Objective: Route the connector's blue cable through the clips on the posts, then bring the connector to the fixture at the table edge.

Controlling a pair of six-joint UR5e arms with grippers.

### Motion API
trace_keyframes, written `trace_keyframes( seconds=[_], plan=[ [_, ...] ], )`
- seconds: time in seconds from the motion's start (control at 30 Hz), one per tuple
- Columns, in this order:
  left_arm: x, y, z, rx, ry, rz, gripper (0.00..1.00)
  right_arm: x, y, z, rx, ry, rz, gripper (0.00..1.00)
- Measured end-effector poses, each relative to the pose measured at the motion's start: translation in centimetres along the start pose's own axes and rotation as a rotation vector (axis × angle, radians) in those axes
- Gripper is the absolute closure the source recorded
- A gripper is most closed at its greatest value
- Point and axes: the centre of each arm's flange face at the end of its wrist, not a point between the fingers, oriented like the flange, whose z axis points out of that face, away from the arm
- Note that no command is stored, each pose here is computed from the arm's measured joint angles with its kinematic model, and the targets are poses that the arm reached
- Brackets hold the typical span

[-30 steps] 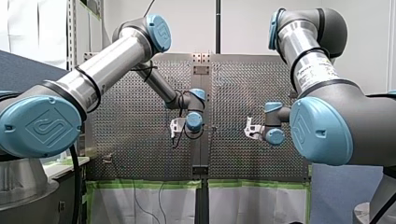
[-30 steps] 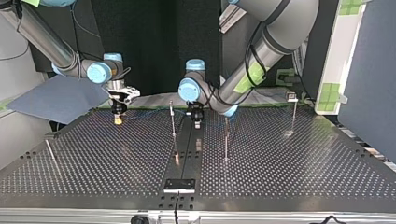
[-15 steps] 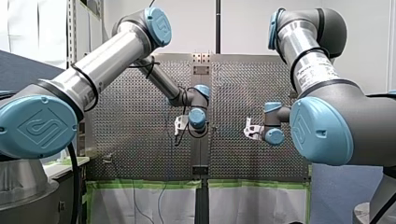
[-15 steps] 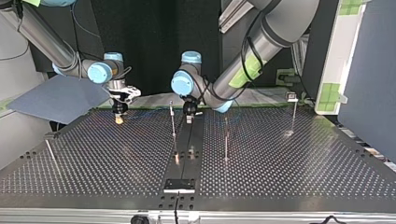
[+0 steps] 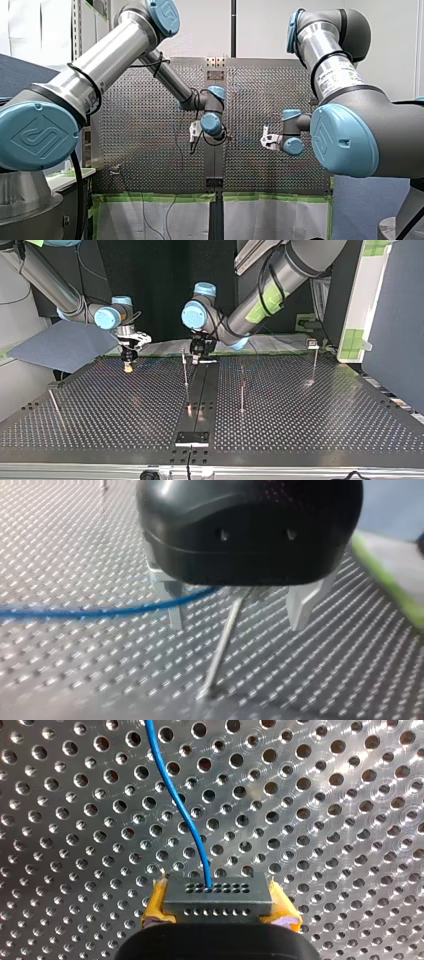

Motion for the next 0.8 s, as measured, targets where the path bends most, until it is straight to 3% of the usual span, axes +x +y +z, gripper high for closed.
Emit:
trace_keyframes(
  seconds=[0.33, 0.53, 0.8],
  plan=[
    [3.0, -0.7, -2.4, 0.036, 0.065, 0.036, 0.00, -0.1, -0.1, -0.1, 0.002, -0.004, 0.000, 1.00],
    [3.2, -0.9, -2.6, 0.040, 0.064, 0.038, 0.00, -0.1, -0.2, -0.1, 0.003, -0.008, 0.001, 1.00],
    [2.9, -1.3, -2.4, 0.047, 0.030, 0.021, 0.00, -0.2, -0.4, -0.1, 0.004, -0.011, 0.001, 1.00]
  ],
)
